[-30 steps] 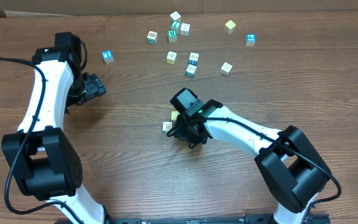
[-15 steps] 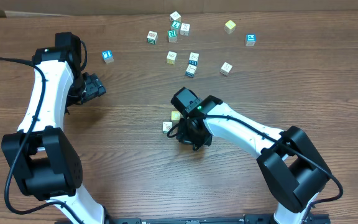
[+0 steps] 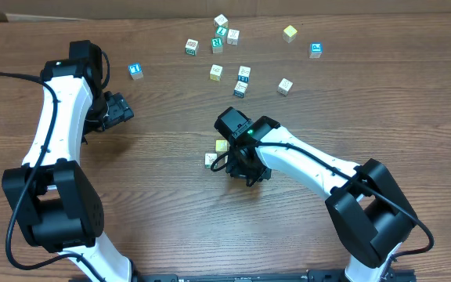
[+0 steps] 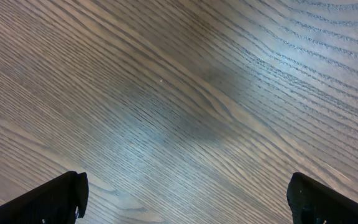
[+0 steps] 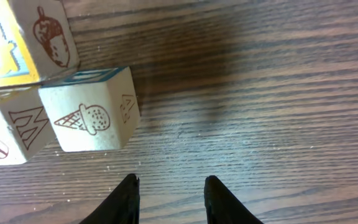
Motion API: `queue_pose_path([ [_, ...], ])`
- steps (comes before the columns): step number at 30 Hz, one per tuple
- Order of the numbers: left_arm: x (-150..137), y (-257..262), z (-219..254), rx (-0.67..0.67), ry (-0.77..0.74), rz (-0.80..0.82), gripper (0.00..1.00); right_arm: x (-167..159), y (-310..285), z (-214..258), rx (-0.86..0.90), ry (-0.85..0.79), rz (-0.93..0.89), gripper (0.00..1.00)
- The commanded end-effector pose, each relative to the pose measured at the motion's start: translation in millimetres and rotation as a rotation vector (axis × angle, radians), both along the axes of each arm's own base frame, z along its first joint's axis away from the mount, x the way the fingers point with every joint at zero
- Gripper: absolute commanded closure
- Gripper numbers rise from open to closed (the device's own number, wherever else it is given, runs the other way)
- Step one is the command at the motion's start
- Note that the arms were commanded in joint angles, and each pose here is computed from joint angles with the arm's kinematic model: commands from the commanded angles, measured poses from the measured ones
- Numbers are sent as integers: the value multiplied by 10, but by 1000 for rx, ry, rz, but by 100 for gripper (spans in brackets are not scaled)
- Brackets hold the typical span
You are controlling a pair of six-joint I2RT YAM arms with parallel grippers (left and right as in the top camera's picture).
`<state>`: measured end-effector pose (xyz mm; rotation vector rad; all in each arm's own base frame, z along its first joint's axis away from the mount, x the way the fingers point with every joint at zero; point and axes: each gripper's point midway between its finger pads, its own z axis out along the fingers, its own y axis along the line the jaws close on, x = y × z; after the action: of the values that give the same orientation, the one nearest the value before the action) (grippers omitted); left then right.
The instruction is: Form a circle
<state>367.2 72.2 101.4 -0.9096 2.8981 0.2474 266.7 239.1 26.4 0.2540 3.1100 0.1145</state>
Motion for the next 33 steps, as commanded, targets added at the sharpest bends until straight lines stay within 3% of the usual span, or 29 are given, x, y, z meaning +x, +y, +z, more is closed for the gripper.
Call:
queue_pose_path([
  [1, 35, 18, 110, 18, -26, -19, 0, 116, 9, 156, 15, -56, -6, 67],
  [13, 35, 18, 110, 18, -26, -19, 0, 259, -168, 227, 16, -43, -69, 60],
  [19, 35, 18, 110, 18, -26, -19, 0, 753, -463, 914, 76, -79, -143, 40],
  [23, 36, 17, 110, 17, -26, -19, 0, 1136, -668, 1378, 122, -186, -203, 17],
  [33, 35, 18, 110, 18, -26, -19, 0, 1926, -1192, 1583, 9, -524, -342, 1],
])
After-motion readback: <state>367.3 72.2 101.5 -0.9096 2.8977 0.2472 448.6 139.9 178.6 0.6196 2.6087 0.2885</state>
